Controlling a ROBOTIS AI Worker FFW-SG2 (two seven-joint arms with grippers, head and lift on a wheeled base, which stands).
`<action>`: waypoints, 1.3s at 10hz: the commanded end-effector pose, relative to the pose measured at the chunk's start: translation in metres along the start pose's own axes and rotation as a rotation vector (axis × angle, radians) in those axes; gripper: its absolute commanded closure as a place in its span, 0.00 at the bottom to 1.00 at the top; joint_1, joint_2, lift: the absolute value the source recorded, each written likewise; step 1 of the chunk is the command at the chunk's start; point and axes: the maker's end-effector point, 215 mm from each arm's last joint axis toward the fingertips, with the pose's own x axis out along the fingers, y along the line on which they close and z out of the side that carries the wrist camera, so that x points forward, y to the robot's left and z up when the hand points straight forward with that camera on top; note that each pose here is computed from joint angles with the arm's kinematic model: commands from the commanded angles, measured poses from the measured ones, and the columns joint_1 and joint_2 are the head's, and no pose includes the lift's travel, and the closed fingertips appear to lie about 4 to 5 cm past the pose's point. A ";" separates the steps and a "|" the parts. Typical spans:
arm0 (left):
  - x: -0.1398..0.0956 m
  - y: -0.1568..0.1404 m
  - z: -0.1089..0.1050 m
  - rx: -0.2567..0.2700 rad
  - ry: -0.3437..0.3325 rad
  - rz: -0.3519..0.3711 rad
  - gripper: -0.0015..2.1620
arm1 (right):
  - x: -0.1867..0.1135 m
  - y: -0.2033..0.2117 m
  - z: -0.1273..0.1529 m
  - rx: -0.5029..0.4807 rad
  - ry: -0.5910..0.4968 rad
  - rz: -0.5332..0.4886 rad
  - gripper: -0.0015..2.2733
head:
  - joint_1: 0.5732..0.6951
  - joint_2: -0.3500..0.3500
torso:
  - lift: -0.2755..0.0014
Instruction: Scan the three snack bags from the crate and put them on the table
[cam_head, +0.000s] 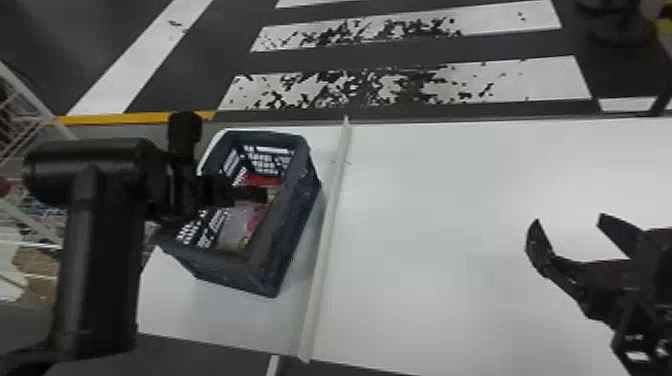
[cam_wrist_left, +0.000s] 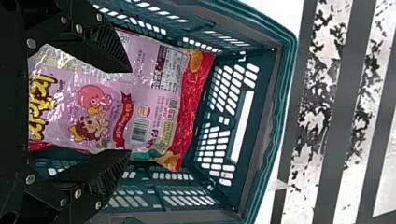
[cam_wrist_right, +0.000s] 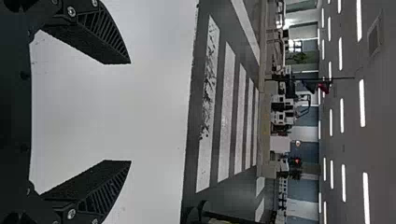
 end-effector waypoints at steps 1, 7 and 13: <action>0.002 0.008 0.001 0.024 0.031 0.030 0.13 | 0.000 -0.001 -0.001 -0.003 0.001 0.000 0.06 | 1.00 0.84 | 0.66; 0.017 -0.001 -0.009 0.046 0.106 -0.013 0.09 | 0.001 -0.002 0.005 -0.005 -0.019 -0.001 0.06 | 1.00 0.84 | 0.66; 0.030 0.000 -0.044 0.061 0.171 -0.008 0.09 | -0.002 -0.007 0.013 -0.002 -0.058 -0.007 0.06 | 1.00 0.83 | 0.66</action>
